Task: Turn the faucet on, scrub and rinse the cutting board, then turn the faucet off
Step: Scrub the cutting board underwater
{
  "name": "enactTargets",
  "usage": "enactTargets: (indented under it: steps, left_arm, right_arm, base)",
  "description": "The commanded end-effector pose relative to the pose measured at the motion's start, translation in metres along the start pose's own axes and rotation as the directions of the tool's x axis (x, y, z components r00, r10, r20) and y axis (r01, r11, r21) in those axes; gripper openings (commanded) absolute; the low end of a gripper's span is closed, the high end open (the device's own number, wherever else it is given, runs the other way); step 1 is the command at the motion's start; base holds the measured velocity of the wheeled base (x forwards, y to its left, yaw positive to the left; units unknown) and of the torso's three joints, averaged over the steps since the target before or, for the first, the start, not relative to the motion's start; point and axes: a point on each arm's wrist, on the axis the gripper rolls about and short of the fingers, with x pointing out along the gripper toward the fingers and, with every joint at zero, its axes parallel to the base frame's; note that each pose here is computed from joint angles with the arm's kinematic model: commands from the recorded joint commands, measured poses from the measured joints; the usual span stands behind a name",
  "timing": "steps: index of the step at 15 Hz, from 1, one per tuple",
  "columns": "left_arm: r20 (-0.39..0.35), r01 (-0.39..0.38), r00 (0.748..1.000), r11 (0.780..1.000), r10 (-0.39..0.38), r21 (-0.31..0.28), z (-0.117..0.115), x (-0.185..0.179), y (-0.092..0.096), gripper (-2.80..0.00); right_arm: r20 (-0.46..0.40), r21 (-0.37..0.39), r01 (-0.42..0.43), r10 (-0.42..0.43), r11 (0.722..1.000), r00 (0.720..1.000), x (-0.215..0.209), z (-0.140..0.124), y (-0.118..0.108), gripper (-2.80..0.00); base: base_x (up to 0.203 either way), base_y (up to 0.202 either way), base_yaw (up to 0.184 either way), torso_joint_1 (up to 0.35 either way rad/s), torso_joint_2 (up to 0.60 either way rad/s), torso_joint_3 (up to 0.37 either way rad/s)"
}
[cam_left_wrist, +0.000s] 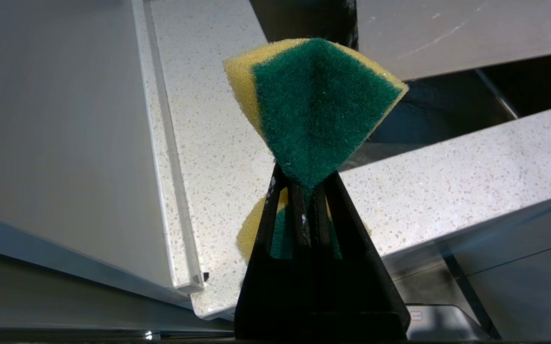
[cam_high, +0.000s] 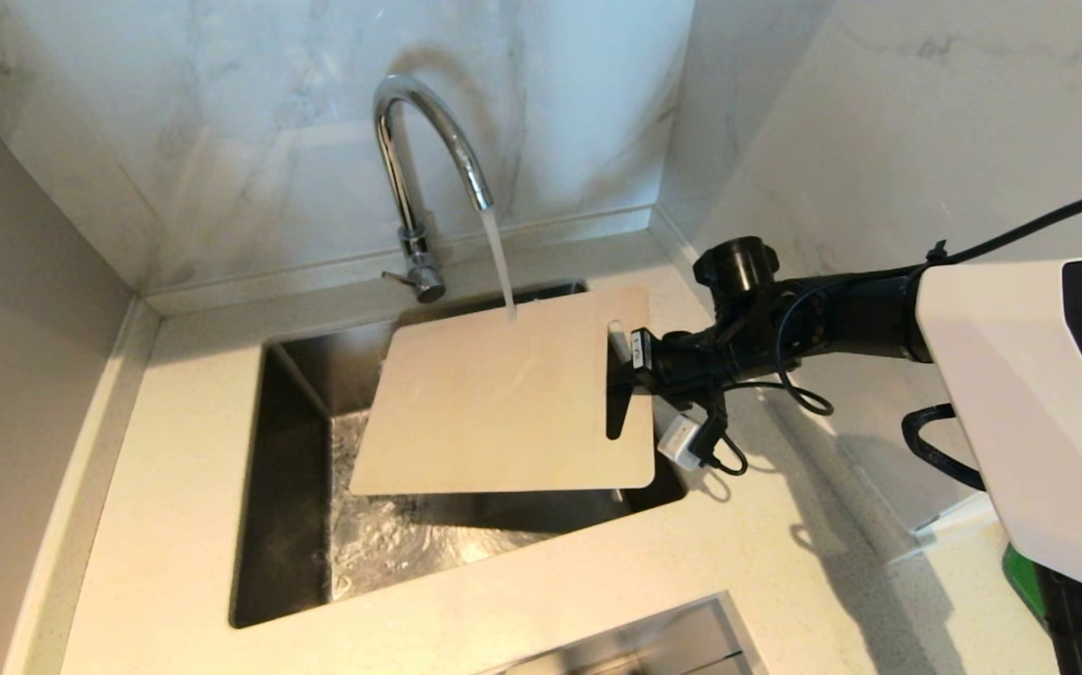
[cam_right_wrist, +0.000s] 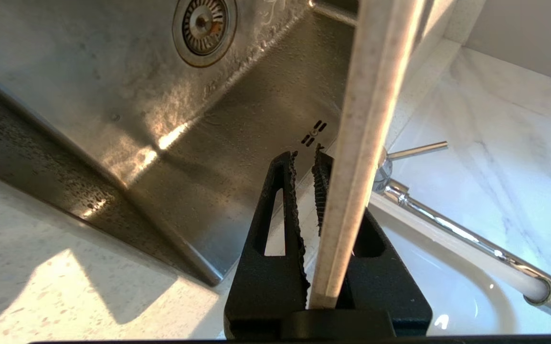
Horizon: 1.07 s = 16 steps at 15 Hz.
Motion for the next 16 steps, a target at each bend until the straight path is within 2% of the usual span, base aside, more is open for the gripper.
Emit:
enactTargets:
  steps: [1, 16]
  left_arm:
    - [0.001, -0.001, 1.000, 1.000, 0.001, 0.000, 0.0000, -0.0001, 0.0000, -2.80]
    - [0.001, -0.001, 1.000, 1.000, 0.001, 0.000, 0.0000, -0.0001, 0.0000, -2.80]
  right_arm:
    - [-0.003, -0.019, 0.001, -0.001, 1.000, 1.000, 0.0003, -0.0022, -0.0009, -2.80]
    - [-0.026, -0.029, 0.004, -0.004, 1.000, 1.000, -0.0076, -0.0092, -0.0077, -2.80]
  base:
    - [0.000, 0.000, 0.000, 0.000, 0.00, 0.000]
    - [0.000, 0.000, 0.000, 0.000, 0.00, 0.000]
